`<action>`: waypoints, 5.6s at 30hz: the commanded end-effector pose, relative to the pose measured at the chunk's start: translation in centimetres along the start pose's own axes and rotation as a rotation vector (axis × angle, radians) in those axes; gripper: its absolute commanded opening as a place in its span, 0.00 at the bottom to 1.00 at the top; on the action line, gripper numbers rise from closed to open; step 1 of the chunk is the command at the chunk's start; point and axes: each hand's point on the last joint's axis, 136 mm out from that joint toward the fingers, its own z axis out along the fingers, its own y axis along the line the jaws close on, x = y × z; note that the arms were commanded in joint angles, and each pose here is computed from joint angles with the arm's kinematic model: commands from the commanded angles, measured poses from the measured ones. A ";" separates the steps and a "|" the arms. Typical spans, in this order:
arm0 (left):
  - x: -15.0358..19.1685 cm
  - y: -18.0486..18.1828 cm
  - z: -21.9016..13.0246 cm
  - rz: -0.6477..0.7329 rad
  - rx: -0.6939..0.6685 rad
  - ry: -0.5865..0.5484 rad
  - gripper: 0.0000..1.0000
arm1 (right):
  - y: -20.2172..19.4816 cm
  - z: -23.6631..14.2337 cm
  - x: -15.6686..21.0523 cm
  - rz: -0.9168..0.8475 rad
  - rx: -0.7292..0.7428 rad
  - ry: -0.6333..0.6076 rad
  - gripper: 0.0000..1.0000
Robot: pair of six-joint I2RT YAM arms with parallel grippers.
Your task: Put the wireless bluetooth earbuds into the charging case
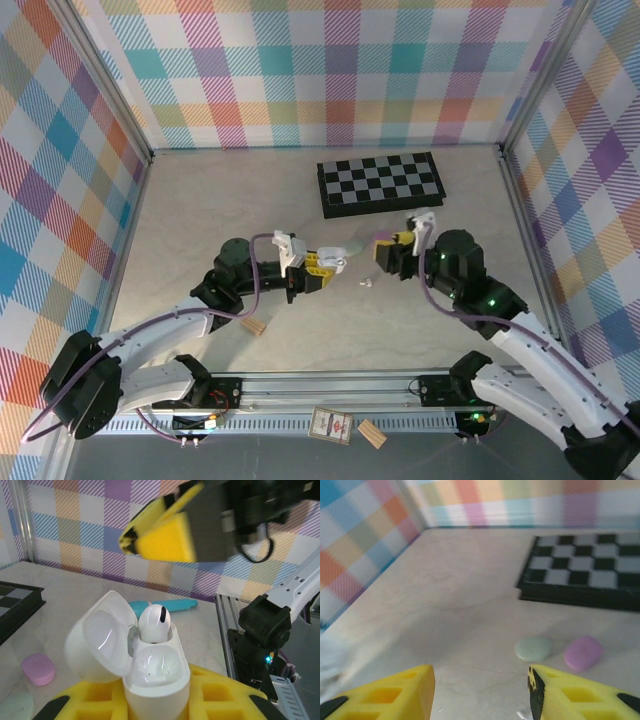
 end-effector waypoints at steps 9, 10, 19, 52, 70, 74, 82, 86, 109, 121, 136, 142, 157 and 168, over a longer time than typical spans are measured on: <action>-0.3 -0.7 -1.4 0.044 -0.013 -0.005 0.03 | -6.0 8.5 10.5 0.403 0.137 0.448 0.58; -0.3 -0.7 -1.4 0.046 -0.015 -0.003 0.03 | -6.3 9.1 11.4 0.410 0.150 0.488 0.56; -0.5 -0.9 -1.9 0.062 -0.023 -0.002 0.03 | -7.0 12.0 16.1 0.408 0.179 0.681 0.44; -0.7 -1.3 -2.2 0.067 -0.018 -0.009 0.04 | -9.0 5.9 20.8 0.209 0.463 0.845 0.35; -0.7 -1.5 -2.3 0.060 -0.015 -0.008 0.03 | -7.2 10.2 18.7 0.263 0.346 0.771 0.36; -0.7 -1.4 -2.3 0.062 -0.018 -0.007 0.03 | -7.6 9.7 19.5 0.260 0.368 0.795 0.34; -0.6 -1.3 -2.0 0.062 -0.008 -0.004 0.03 | -8.3 7.9 20.6 0.258 0.407 0.816 0.33; -0.7 -1.3 -1.8 0.063 -0.002 -0.004 0.03 | -8.7 7.2 20.9 0.256 0.434 0.819 0.32; -0.6 -1.1 -1.6 0.062 0.001 0.000 0.04 | -5.0 8.8 19.3 0.586 0.016 0.719 0.06; -0.5 -1.1 -1.7 0.062 -0.007 0.002 0.03 | -8.7 7.4 22.9 0.599 0.239 0.829 0.10; -0.3 -0.8 -1.1 0.051 0.010 0.007 0.03 | -11.9 4.4 22.4 0.489 0.472 0.825 0.22; -0.3 -0.7 -1.0 0.052 0.008 0.006 0.03 | -10.5 5.3 19.5 0.444 0.376 0.750 0.27; 0.1 -1.2 -2.3 0.075 -0.028 0.006 0.03 | -8.6 7.9 18.0 0.152 0.546 0.975 0.48; 0.4 -1.3 -2.7 0.089 -0.042 0.014 0.04 | -8.6 9.2 20.3 0.197 0.617 1.090 0.38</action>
